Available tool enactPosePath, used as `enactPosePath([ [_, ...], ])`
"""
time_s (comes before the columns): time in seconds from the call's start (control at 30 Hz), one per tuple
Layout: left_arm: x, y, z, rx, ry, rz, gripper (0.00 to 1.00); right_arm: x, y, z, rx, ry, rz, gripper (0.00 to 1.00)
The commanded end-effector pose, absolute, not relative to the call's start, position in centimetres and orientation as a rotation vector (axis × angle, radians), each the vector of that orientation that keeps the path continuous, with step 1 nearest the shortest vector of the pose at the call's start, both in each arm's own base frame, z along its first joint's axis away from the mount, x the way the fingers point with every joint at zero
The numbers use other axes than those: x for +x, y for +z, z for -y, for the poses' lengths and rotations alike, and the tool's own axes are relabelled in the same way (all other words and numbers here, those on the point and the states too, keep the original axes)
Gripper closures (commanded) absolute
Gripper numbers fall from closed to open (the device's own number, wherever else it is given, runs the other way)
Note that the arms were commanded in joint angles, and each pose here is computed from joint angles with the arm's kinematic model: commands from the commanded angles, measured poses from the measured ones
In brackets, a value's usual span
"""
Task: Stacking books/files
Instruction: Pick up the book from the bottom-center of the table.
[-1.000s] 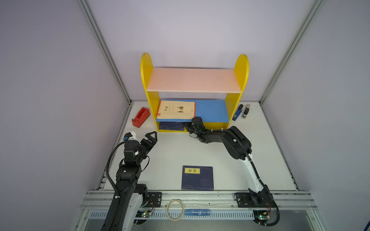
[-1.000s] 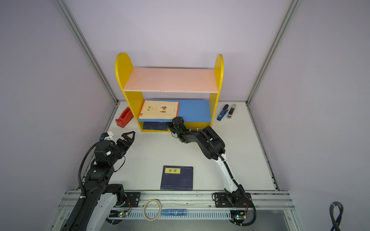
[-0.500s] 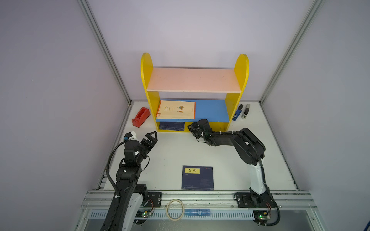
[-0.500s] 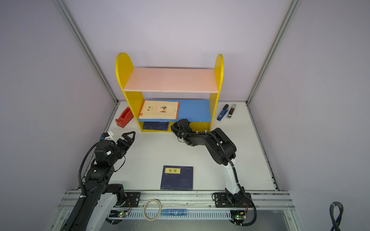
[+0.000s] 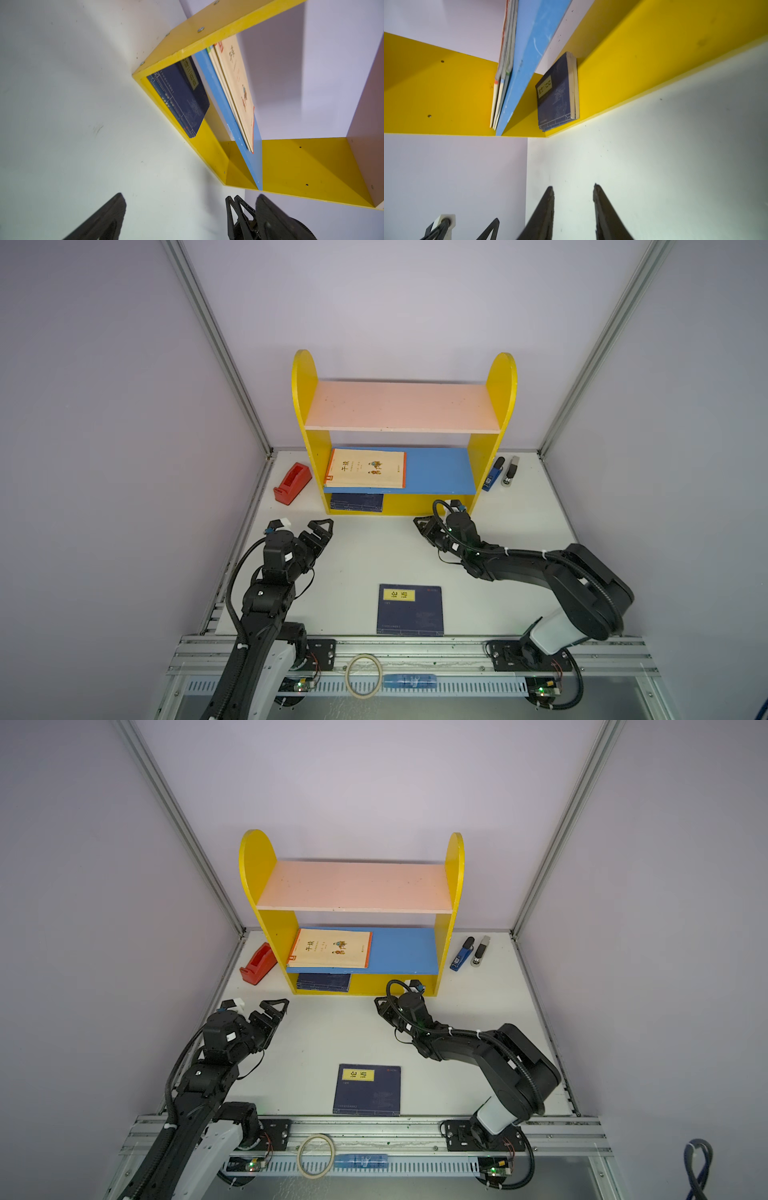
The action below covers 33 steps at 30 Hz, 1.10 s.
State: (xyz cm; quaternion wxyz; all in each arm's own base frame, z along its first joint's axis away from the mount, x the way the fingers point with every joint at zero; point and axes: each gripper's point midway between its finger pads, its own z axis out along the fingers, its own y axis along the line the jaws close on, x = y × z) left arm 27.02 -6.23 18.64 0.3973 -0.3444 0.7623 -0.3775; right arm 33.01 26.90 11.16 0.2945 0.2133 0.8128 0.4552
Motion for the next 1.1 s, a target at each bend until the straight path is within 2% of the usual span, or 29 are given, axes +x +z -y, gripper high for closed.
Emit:
enactPosePath([
  [0.0, 25.2, 16.4, 7.5, -0.942, -0.983, -2.037, 0.0, 31.4, 11.5, -25.4, 0.529, 1.183, -2.155, 0.65],
  [0.4, 20.4, 14.7, 13.4, -0.567, -1.009, -2.296, 0.0, 23.2, 9.8, -19.5, 0.435, 1.033, -2.307, 0.51],
  [0.73, 19.6, 12.6, 17.5, -0.442, -1.008, -2.379, 0.0, 18.2, 7.4, -18.0, 0.342, 0.996, -2.497, 0.49],
  [1.07, 18.2, 8.7, 20.3, -0.387, -0.995, -2.495, 0.02, 15.0, 5.5, -19.3, 0.264, 1.04, -2.615, 0.49],
])
